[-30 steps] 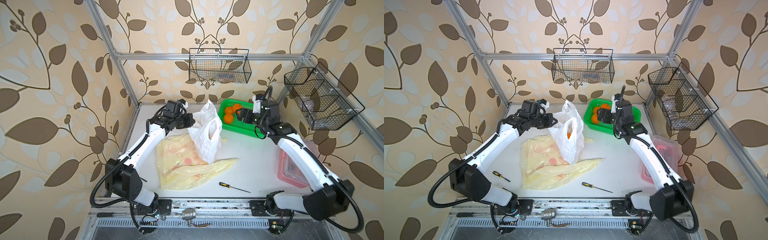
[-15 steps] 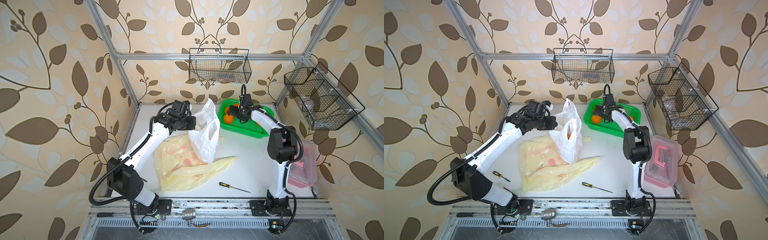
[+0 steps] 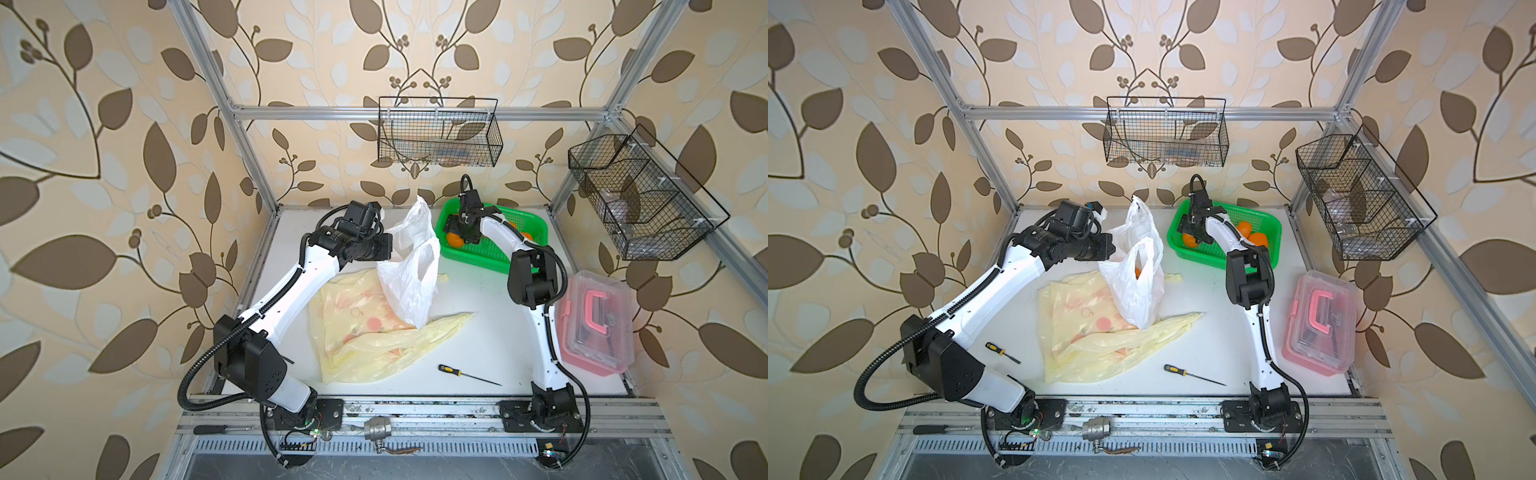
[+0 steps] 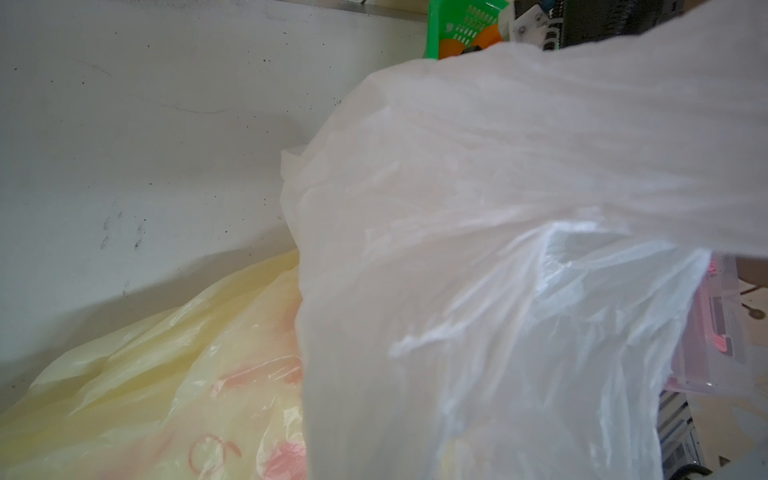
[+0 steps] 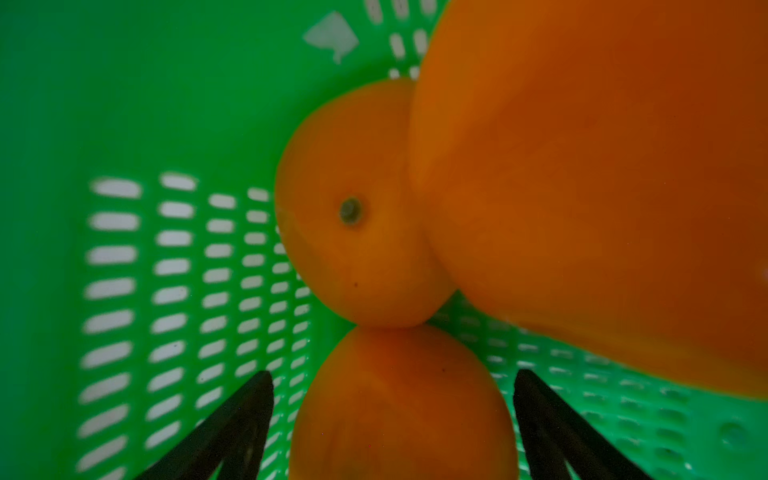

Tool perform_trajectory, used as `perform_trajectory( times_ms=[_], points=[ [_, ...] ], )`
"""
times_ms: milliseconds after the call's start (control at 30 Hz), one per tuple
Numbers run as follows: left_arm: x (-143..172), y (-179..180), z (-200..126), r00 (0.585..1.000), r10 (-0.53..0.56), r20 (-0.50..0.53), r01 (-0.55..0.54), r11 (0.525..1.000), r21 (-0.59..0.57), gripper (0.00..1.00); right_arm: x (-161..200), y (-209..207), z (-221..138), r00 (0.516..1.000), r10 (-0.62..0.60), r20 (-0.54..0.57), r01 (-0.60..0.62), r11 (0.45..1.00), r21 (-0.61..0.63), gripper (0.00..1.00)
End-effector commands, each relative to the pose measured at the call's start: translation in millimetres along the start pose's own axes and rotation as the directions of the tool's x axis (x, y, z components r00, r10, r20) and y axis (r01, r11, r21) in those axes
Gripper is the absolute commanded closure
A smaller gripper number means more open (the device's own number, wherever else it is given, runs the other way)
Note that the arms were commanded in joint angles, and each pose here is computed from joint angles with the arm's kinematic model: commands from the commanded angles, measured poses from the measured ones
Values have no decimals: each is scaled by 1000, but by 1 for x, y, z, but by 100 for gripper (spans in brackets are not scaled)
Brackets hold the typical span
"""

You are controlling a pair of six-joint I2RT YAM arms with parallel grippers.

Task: Place the oranges into plastic bags & tie knots
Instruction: Pick up the orange from the basket, then place the orange in the plastic bag.

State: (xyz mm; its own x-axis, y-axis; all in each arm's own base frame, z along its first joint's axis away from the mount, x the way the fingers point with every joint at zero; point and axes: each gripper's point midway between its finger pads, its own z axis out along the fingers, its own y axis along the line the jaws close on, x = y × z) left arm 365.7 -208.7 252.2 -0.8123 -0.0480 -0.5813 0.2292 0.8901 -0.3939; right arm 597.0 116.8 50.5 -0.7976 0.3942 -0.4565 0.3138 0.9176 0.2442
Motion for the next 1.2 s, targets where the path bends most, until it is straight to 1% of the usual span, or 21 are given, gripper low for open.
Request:
perform_trajectory(
  times_ms=[0, 67, 100, 200, 300, 400, 467, 500, 567, 667, 733, 767, 800, 867, 933, 1033, 1167],
  points=[
    [-7, -7, -9, 999, 31, 25, -31, 999, 10, 100, 10, -11, 8, 999, 14, -39, -11, 998, 61, 15],
    [-6, -6, -9, 999, 33, 24, -33, 999, 10, 100, 10, -11, 6, 999, 12, -42, -9, 998, 55, 23],
    [-6, -7, -9, 999, 32, 27, -32, 999, 13, 100, 8, -10, 3, 999, 12, -37, -10, 999, 53, 26],
    [-8, -8, -10, 999, 18, 42, -19, 999, 27, 100, -7, -9, -22, 1000, 8, 25, -9, 999, 36, 34],
    [-11, -17, -14, 998, -3, 65, -2, 996, 88, 100, -24, -9, -62, 994, 6, 113, -5, 1000, -15, 37],
    [-15, -30, -19, 996, -20, 84, 4, 983, 185, 100, -32, -9, -111, 977, -23, 212, 39, 997, -73, 38],
    [-16, -41, -17, 996, -33, 88, 8, 965, 264, 100, -26, -12, -144, 962, -54, 267, 85, 991, -105, 39],
    [-21, -50, -29, 992, -36, 117, -2, 951, 309, 100, -24, -12, -160, 953, -64, 295, 104, 987, -122, 39],
    [-23, -60, -30, 991, -51, 120, 2, 925, 380, 100, -10, -12, -191, 935, -96, 342, 160, 974, -163, 40],
    [-26, -67, -28, 991, -62, 117, 6, 905, 425, 100, 14, 0, -240, 898, -135, 418, 254, 936, -243, 41],
    [-28, -70, -30, 991, -60, 124, -1, 898, 440, 100, 35, 12, -268, 879, -155, 450, 319, 894, -315, 42],
    [-27, -68, -18, 993, -62, 100, 12, 899, 438, 100, 43, 18, -282, 872, -158, 464, 344, 871, -350, 42],
    [-27, -69, -17, 993, -60, 98, 11, 897, 443, 100, 52, 24, -294, 864, -158, 477, 366, 848, -384, 43],
    [-28, -71, -15, 994, -55, 93, 7, 893, 451, 100, 63, 36, -326, 839, -151, 523, 411, 807, -425, 43],
    [-27, -72, -15, 995, -50, 82, 7, 889, 458, 100, 72, 46, -349, 820, -156, 551, 452, 768, -454, 43],
    [-26, -70, -12, 996, -52, 79, 11, 893, 451, 100, 90, 62, -365, 820, -188, 541, 492, 714, -499, 44],
    [-26, -66, -10, 995, -60, 80, 20, 903, 429, 100, 110, 75, -365, 815, -255, 520, 525, 704, -478, 45]
  ],
)
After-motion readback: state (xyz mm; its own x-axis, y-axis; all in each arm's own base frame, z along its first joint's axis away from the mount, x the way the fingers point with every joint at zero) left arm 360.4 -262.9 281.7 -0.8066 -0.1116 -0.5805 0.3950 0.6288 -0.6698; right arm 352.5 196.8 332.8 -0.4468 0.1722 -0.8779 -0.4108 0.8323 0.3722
